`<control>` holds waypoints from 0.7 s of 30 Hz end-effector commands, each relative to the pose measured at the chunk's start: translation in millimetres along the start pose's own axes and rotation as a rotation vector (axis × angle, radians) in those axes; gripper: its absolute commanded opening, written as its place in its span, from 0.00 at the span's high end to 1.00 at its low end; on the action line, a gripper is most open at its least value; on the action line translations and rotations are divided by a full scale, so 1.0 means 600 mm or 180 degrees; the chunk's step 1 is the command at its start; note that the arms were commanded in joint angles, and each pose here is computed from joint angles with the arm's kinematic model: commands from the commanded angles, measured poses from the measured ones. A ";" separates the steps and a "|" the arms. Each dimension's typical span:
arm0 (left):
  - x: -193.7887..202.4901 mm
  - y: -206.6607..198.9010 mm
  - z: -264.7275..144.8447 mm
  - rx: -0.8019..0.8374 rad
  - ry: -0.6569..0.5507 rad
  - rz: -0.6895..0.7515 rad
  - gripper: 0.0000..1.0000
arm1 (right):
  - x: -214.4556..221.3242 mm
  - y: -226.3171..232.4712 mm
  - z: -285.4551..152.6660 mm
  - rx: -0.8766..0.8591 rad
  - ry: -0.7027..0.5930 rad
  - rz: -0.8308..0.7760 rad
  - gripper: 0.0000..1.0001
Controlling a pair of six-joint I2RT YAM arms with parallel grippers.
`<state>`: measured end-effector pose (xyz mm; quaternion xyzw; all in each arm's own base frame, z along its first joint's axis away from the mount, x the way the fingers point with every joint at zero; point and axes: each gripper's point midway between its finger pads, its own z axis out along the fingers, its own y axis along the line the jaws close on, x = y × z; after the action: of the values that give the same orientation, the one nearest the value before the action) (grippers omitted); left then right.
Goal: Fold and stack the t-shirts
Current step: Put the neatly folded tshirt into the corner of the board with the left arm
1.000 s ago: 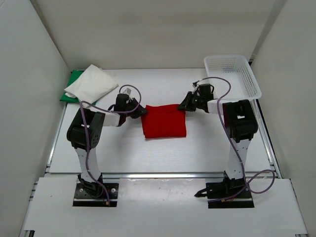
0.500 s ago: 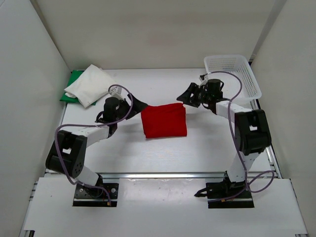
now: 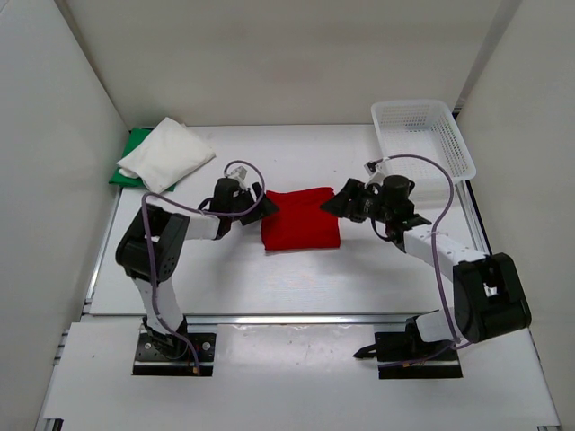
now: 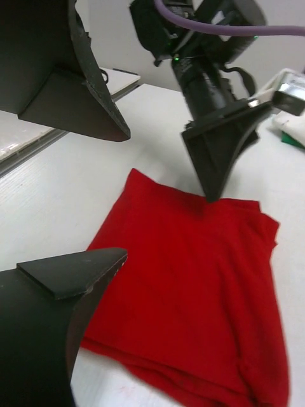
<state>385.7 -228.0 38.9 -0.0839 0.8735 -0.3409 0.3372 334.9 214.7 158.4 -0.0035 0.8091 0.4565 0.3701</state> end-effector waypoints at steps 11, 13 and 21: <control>-0.106 -0.137 0.126 0.0515 0.0007 -0.0080 0.99 | 0.028 -0.041 -0.043 -0.0018 -0.0216 0.0173 0.38; -0.164 -0.149 0.125 0.0553 -0.0152 -0.0063 1.00 | 0.033 -0.049 -0.047 0.0035 -0.0218 0.0181 0.38; -0.453 -0.141 0.000 0.0804 -0.0877 -0.0231 1.00 | 0.040 -0.067 -0.051 0.0059 -0.0131 0.0221 0.38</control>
<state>562.7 -253.1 167.6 -0.0987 0.7944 -0.4486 0.3973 307.0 173.9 109.0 0.0644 0.8194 0.4523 0.3461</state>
